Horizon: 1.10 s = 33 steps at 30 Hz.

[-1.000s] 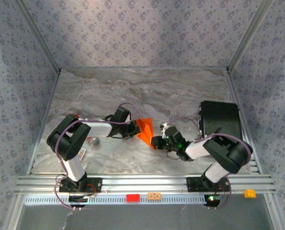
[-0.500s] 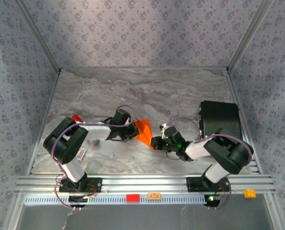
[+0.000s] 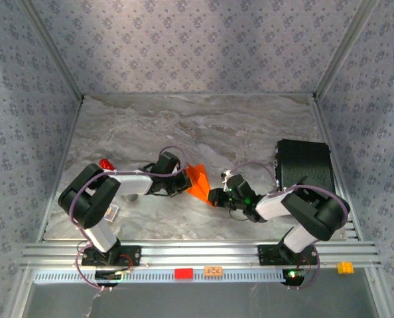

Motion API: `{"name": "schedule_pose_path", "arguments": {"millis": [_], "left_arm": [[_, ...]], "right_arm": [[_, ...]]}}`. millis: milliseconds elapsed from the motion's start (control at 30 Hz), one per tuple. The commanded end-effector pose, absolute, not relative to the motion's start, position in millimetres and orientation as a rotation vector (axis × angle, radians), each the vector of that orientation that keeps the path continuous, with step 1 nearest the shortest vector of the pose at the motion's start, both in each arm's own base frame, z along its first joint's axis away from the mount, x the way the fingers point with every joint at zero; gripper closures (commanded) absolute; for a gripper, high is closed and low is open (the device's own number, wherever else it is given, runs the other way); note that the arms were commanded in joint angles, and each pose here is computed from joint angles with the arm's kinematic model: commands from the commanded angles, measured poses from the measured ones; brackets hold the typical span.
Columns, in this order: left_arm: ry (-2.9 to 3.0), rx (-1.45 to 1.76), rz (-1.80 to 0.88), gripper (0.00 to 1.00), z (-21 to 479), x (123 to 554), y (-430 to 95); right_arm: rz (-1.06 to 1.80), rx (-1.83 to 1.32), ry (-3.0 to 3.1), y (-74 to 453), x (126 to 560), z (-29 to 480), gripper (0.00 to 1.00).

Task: Fold a paper plane with a square sheet of paper (pick it up from the middle)
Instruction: Fourth fold the wing at the center of the table.

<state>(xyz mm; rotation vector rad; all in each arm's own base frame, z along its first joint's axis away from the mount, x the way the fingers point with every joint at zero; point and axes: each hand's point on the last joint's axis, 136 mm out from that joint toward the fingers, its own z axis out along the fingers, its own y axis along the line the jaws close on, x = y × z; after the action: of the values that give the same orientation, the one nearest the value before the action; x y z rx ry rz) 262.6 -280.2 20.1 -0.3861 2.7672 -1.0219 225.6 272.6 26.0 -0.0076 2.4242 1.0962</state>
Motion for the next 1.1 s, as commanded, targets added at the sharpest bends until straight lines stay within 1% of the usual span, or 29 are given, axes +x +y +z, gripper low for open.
{"name": "schedule_pose_path", "arguments": {"millis": [0, 200, 367, 700, 1067], "left_arm": [[2.745, -0.334, -1.008, 0.94, 27.5, 264.0, -279.6], [2.584, -0.212, -1.138, 0.91, 65.9, 276.7, -293.7], [2.519, -0.105, -1.244, 0.92, 84.3, 280.3, -309.9], [2.527, -0.106, -1.318, 0.93, 74.0, 288.2, -326.9], [2.558, -0.179, -1.262, 0.93, 52.5, 297.6, -325.1]], "right_arm": [[1.11, 0.017, 2.484, 272.3, 220.5, 16.1, 0.96], [1.18, 0.063, 2.515, 274.0, 220.5, 12.1, 0.96], [1.198, 0.113, 2.53, 271.3, 220.6, 7.1, 0.97], [1.202, 0.153, 2.544, 265.8, 220.7, 2.8, 0.97], [1.202, 0.17, 2.56, 264.6, 221.5, 1.4, 0.97]]}}
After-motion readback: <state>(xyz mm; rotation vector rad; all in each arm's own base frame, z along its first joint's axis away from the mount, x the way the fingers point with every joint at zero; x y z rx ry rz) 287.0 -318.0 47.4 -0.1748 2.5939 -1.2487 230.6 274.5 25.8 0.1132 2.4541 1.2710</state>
